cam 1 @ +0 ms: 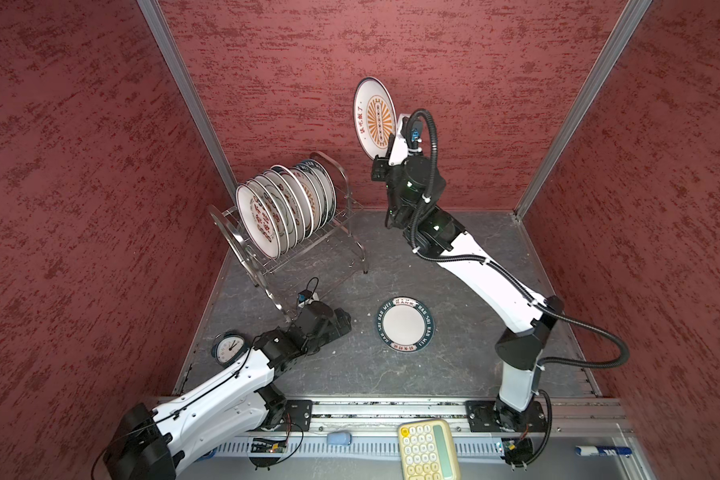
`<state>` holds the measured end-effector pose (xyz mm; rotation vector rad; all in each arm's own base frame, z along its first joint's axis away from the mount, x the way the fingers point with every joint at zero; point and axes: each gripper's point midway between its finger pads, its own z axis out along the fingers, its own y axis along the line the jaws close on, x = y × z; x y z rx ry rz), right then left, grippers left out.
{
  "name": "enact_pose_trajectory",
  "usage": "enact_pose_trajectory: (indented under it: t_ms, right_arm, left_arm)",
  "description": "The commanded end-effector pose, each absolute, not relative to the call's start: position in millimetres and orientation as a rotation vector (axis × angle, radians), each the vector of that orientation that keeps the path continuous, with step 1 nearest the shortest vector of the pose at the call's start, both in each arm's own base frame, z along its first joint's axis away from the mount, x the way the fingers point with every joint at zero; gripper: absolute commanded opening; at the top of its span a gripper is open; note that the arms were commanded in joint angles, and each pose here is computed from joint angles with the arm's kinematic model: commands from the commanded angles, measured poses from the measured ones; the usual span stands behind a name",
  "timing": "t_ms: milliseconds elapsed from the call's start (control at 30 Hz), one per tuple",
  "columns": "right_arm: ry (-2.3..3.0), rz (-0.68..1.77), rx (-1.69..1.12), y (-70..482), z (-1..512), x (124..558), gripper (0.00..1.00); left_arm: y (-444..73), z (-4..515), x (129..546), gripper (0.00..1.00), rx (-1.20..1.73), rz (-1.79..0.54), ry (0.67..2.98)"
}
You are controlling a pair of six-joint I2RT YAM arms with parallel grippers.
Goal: Unload the plates from the dish rack
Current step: 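Carry the orange-sunburst plate toward the green-rimmed plate with the right gripper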
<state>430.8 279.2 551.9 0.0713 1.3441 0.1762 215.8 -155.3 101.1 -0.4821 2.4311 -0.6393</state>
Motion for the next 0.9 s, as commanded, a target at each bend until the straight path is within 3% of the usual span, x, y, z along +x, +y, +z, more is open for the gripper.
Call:
enact_pose_trajectory:
  t_ms: [0, 233, 400, 567, 867]
  right_arm:
    - [1.328, 0.112, 0.182, 223, 555, 420, 0.0]
    - [1.512, 0.1, 0.315, 126, 469, 397, 0.0]
    - [1.704, 0.219, 0.361, 89, 402, 365, 0.0]
    - [1.895, 0.416, 0.378, 84, 338, 334, 0.0]
    - [2.082, 0.885, 0.321, 129, 264, 295, 0.0]
  left_arm:
    - [-165, 111, 223, 1.0, -0.433, -0.689, 2.395]
    - [-187, 117, 229, 1.0, -0.339, -0.788, 2.375]
    - [-200, 121, 233, 0.99, -0.297, -0.813, 2.367]
    - [-214, 126, 236, 1.0, -0.256, -0.843, 2.342]
    - [-243, 126, 248, 1.0, -0.208, -0.885, 2.338]
